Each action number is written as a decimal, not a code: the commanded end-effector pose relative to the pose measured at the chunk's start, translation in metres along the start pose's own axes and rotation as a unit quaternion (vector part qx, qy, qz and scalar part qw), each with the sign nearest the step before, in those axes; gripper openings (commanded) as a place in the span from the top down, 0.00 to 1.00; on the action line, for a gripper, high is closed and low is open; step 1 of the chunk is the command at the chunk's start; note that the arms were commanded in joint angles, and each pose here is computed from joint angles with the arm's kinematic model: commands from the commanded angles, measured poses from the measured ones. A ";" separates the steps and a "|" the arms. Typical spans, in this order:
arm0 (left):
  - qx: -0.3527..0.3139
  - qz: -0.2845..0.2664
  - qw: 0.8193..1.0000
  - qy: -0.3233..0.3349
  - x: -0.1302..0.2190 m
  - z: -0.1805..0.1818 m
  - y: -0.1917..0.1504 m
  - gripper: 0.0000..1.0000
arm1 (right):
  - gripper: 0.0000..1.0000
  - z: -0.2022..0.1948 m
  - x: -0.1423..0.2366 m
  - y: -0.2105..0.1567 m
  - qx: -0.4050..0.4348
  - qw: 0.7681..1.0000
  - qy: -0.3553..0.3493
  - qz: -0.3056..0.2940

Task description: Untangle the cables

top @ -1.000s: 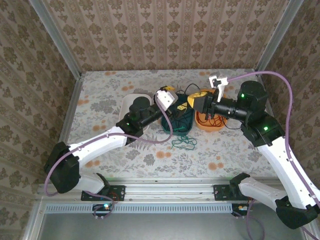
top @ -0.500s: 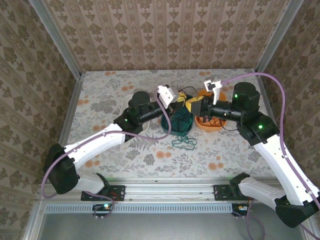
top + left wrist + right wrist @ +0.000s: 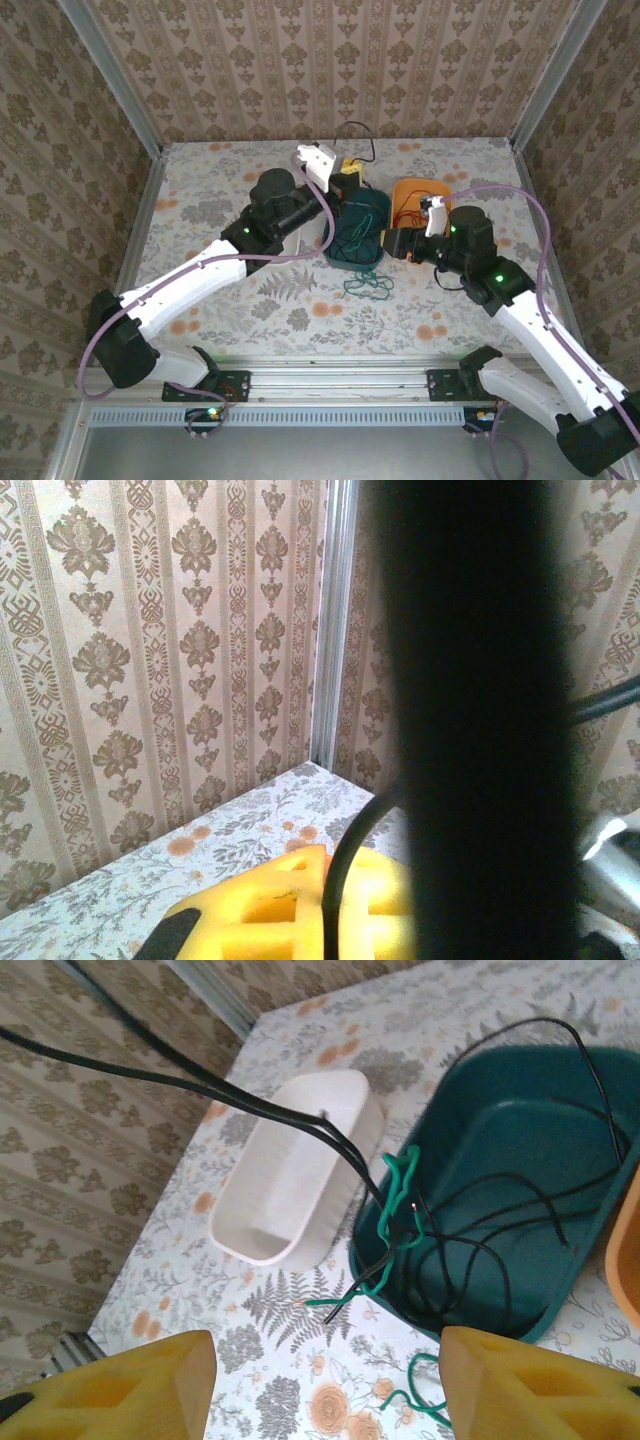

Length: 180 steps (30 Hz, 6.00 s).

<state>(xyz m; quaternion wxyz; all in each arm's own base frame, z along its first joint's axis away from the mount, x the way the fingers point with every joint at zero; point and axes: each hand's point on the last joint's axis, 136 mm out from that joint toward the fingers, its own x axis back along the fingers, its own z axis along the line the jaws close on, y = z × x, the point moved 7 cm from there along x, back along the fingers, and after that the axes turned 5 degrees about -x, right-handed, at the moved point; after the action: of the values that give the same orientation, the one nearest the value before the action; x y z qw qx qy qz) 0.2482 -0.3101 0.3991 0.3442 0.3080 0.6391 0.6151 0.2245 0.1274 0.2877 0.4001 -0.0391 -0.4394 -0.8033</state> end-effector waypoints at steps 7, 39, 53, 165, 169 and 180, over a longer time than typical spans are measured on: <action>0.011 -0.022 1.000 0.006 0.008 0.000 0.021 1.00 | 0.46 -0.004 -0.039 0.015 -0.010 1.000 0.013 -0.010; -0.006 -0.040 0.997 -0.063 0.022 -0.025 0.035 1.00 | 0.76 -0.017 -0.075 0.002 -0.061 0.995 0.075 -0.008; -0.016 -0.048 0.994 -0.100 0.023 -0.037 0.033 1.00 | 0.75 -0.007 -0.057 -0.022 -0.040 0.987 0.151 0.033; 0.030 0.171 0.978 0.112 -0.080 0.088 -0.112 1.00 | 1.00 -0.144 0.034 -0.116 -0.152 0.937 -0.313 -0.018; 0.068 0.280 0.951 0.110 -0.090 0.087 -0.165 1.00 | 1.00 -0.142 0.033 -0.114 -0.148 0.940 -0.308 -0.015; 0.130 0.450 0.875 0.119 -0.105 0.092 -0.243 1.00 | 1.00 -0.139 0.033 -0.112 -0.144 0.942 -0.302 -0.013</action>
<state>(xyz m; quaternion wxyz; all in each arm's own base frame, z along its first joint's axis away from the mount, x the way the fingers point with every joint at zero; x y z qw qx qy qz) 0.3956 -0.3635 0.1723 -0.0364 0.5048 0.5556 0.6597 0.1650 0.0371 0.1314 0.2262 -0.3398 -0.4166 -0.8123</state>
